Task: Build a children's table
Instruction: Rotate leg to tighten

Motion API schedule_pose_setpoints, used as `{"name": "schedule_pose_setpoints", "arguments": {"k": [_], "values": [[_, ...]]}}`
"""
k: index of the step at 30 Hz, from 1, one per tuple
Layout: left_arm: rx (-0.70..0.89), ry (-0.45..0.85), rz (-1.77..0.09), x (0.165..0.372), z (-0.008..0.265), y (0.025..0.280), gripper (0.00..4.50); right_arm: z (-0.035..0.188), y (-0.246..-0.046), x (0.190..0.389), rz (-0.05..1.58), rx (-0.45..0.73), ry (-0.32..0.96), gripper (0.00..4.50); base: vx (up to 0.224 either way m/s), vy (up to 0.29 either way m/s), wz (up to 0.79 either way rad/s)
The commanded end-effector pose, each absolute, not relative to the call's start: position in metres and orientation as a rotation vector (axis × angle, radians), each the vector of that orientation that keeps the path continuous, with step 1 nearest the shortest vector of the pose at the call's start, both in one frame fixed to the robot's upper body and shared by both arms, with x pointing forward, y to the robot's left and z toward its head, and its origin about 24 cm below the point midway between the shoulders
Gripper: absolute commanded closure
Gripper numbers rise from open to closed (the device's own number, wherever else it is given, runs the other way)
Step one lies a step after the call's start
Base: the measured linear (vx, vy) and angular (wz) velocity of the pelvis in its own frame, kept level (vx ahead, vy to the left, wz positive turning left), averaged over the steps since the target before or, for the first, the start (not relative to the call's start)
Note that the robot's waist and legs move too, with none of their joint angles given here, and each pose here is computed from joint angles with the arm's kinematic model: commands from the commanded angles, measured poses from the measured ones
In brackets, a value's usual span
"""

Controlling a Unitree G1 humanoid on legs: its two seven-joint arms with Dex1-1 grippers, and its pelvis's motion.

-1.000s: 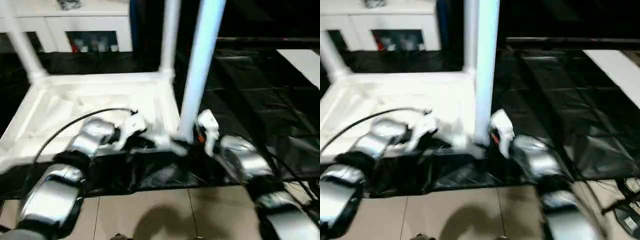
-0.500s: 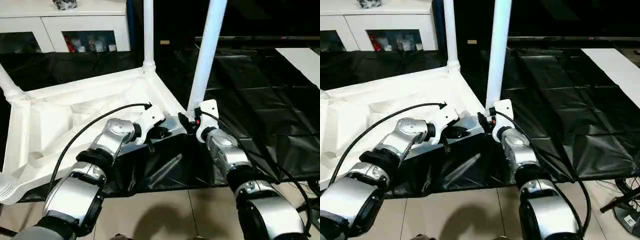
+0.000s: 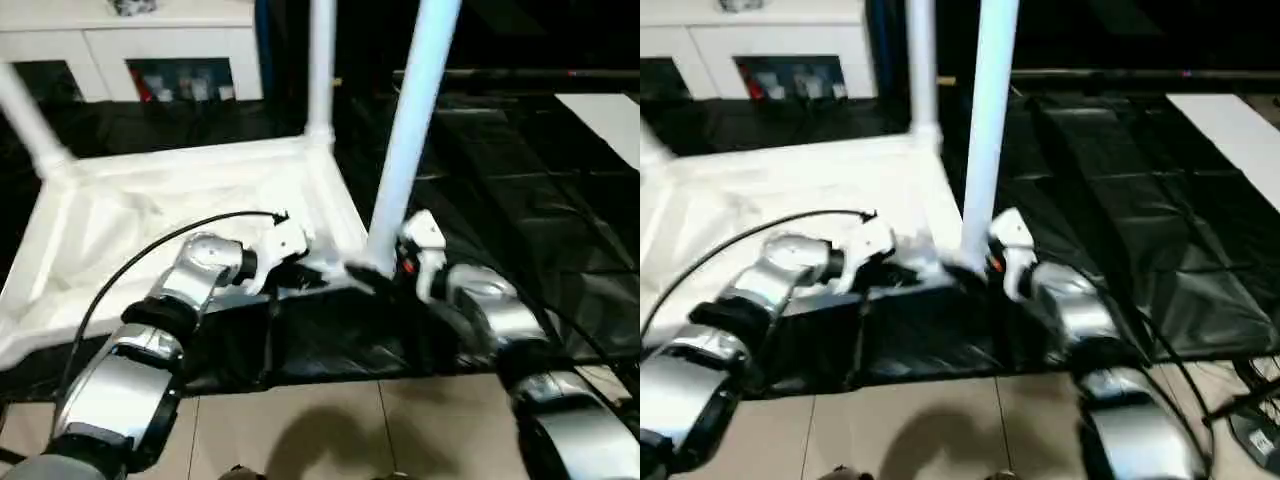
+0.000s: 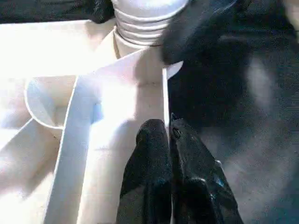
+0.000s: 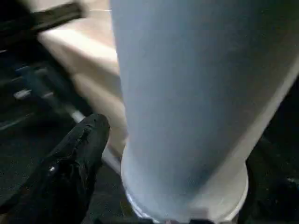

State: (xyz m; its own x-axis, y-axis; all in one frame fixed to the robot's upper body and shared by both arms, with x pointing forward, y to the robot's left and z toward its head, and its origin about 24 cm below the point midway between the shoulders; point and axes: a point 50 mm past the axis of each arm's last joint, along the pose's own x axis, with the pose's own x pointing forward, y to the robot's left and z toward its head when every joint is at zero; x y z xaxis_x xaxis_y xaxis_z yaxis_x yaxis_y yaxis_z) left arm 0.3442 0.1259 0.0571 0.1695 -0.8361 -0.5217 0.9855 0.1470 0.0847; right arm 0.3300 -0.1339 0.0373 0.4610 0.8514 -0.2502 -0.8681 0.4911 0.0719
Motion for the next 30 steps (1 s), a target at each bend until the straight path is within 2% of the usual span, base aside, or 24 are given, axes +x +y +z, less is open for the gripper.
{"name": "schedule_pose_setpoints", "arguments": {"k": [1,7,11,16,20,23,26,28,29,30], "values": [[0.463,0.380,-1.454,0.339,0.057,0.118,4.50,0.036,-0.118,0.316,1.268,-0.070,0.297,0.52,0.000,0.000,0.00],[0.466,0.412,-1.567,0.332,0.058,0.130,4.50,0.033,-0.126,0.301,1.432,-0.114,0.383,0.94,0.000,0.000,0.00],[0.474,0.430,-1.580,0.331,0.057,0.135,4.50,0.033,-0.126,0.300,1.445,-0.112,0.391,1.37,0.000,0.000,0.00],[0.479,0.440,-1.591,0.330,0.058,0.138,4.50,0.034,-0.124,0.299,1.434,-0.112,0.378,1.65,0.000,0.000,0.00],[0.459,0.419,-1.540,0.333,0.059,0.135,4.50,0.035,-0.122,0.310,1.284,-0.097,0.338,1.74,0.000,0.000,0.00],[0.506,0.432,-1.379,0.344,0.058,0.130,4.50,0.029,-0.121,0.321,1.077,-0.102,0.344,1.78,0.000,0.000,0.00],[0.489,0.421,-1.286,0.351,0.059,0.121,4.50,0.023,-0.117,0.327,0.932,-0.092,0.347,1.79,0.000,0.000,0.00],[0.489,0.421,-1.286,0.351,0.059,0.121,4.50,0.023,-0.117,0.327,0.932,-0.092,0.347,1.79,0.000,0.000,0.00],[0.458,0.407,-1.215,0.355,0.058,0.108,4.50,0.016,-0.110,0.334,0.759,-0.066,0.371,1.80,0.000,0.000,0.00],[0.454,0.401,-1.190,0.356,0.057,0.103,4.50,0.013,-0.107,0.335,0.700,-0.060,0.380,1.80,0.000,0.000,0.00]]}}
